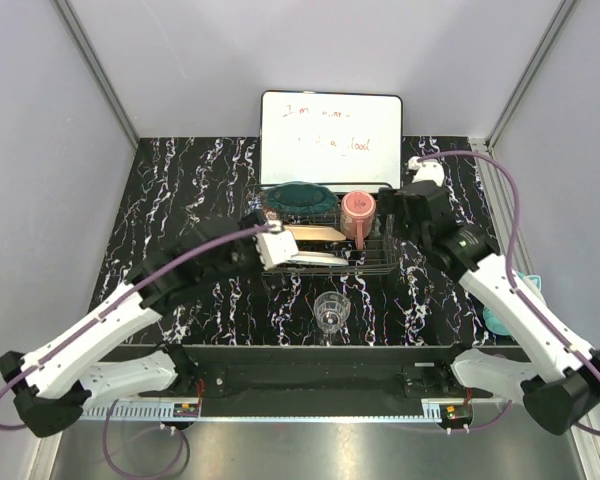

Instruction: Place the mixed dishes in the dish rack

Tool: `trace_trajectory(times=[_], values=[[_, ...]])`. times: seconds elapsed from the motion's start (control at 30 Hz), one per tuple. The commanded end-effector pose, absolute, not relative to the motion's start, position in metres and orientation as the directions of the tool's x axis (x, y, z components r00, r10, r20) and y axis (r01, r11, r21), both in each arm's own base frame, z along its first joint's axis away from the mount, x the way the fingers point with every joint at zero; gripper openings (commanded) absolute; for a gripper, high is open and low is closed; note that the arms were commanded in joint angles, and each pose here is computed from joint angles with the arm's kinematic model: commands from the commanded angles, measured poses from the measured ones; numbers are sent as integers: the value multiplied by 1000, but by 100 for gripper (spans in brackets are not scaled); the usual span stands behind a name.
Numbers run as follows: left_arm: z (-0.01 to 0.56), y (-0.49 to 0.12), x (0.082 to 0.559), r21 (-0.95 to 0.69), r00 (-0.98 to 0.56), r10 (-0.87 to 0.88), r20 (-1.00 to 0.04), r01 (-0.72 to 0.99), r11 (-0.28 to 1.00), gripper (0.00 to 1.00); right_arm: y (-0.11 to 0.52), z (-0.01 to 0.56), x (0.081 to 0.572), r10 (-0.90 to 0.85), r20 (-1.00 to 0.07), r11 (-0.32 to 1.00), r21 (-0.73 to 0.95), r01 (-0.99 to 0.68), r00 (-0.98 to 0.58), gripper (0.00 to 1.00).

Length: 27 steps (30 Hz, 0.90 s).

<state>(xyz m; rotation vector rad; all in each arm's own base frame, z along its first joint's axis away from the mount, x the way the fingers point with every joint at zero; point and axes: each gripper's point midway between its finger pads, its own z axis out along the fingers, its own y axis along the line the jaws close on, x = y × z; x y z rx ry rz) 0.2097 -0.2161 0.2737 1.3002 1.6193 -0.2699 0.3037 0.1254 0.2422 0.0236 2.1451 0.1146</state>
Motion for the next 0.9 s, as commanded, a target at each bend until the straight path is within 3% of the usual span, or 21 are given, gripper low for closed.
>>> trace_trajectory(times=[0.0,0.27,0.4,0.63,0.87], values=[[219,-220,189,366,41,730,-682,883,293,99,107,254,289,149,-859,989,140,55,-490,100],[161,-256,188,204,-191,769,-610,900,386,98,101,249,269,216,-861,975,217,52,-460,100],[157,-288,189,139,-237,731,-640,900,414,96,102,244,263,244,-855,967,253,43,-458,100],[141,-298,174,207,-175,763,-622,903,376,94,101,237,258,229,-860,969,246,23,-457,100],[106,-288,143,297,-20,851,-524,933,204,92,104,229,255,236,-854,965,262,8,-464,100]])
